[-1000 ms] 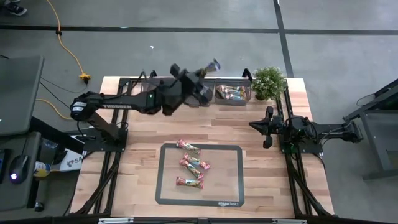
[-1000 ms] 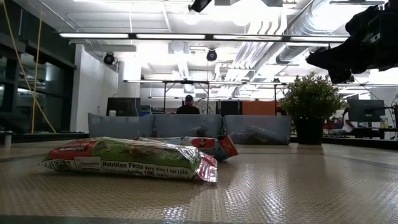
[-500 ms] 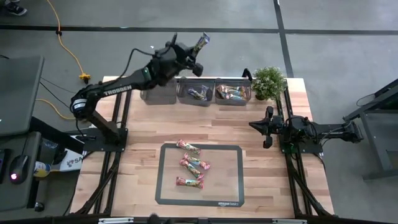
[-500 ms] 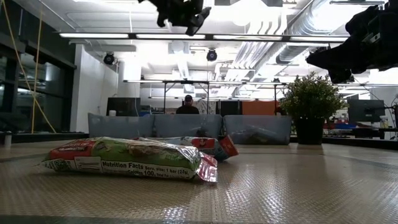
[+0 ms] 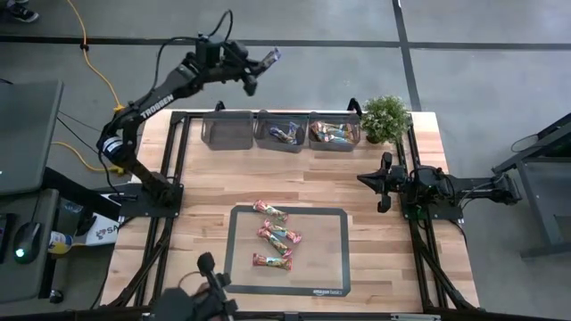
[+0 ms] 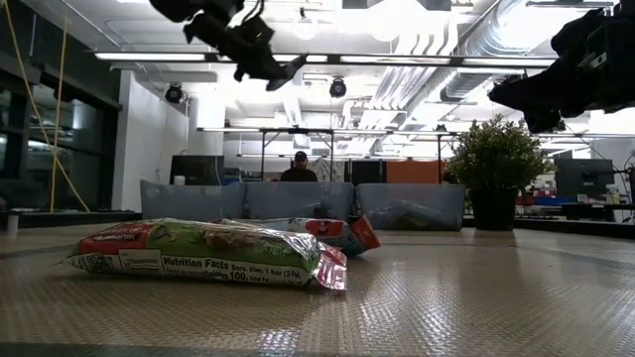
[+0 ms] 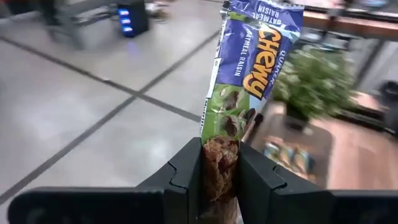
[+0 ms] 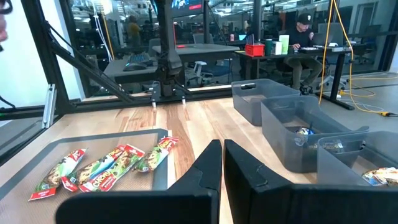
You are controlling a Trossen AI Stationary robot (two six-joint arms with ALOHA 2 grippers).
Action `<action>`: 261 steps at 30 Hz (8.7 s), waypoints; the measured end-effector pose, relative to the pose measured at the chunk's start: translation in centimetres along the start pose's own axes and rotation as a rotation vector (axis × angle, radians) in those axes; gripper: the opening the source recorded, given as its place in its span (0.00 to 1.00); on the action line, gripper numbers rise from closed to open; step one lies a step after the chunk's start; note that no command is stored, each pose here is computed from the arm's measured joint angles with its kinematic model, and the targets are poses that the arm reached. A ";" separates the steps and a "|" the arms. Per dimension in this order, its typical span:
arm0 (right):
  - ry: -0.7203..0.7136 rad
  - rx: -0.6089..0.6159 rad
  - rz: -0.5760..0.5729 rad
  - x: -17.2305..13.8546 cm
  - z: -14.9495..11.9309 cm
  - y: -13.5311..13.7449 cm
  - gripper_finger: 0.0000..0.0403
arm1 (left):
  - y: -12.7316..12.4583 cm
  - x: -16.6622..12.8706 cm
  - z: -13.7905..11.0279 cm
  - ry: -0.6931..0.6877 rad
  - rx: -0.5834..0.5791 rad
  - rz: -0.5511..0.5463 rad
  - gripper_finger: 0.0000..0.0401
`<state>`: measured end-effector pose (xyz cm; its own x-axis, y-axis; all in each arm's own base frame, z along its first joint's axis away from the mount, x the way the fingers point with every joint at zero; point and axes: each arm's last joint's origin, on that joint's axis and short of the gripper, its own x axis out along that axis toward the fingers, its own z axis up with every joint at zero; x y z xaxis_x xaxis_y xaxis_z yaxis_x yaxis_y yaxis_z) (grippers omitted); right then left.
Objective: Pick and place Granola Bars by type
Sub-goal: Put the blue granola bar into the middle black bin, then put the red granola bar into the left black bin
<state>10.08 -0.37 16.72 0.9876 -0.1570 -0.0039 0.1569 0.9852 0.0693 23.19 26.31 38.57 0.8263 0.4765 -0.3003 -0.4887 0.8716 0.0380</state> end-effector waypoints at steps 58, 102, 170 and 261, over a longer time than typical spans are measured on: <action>0.000 0.000 0.000 0.0 0.0 0.0 0.00 | -8.3 14.3 -11.9 0.801 0.408 -0.269 0.48; 0.000 0.000 0.000 0.0 0.0 0.0 0.00 | -18.5 -12.7 5.0 0.565 0.448 -0.406 0.50; 0.005 -0.001 -0.001 0.1 -0.1 0.0 0.00 | -28.4 0.6 -20.1 0.735 0.630 -0.676 0.68; 0.001 0.000 0.000 0.1 0.0 0.0 0.00 | -30.0 3.8 -23.6 0.747 0.552 -0.742 0.34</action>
<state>10.17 -0.37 16.74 0.9875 -0.1573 -0.0047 0.1572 0.9851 0.0691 34.35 -0.76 13.81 0.3994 -0.1919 -0.8965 0.3784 0.9252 -0.0295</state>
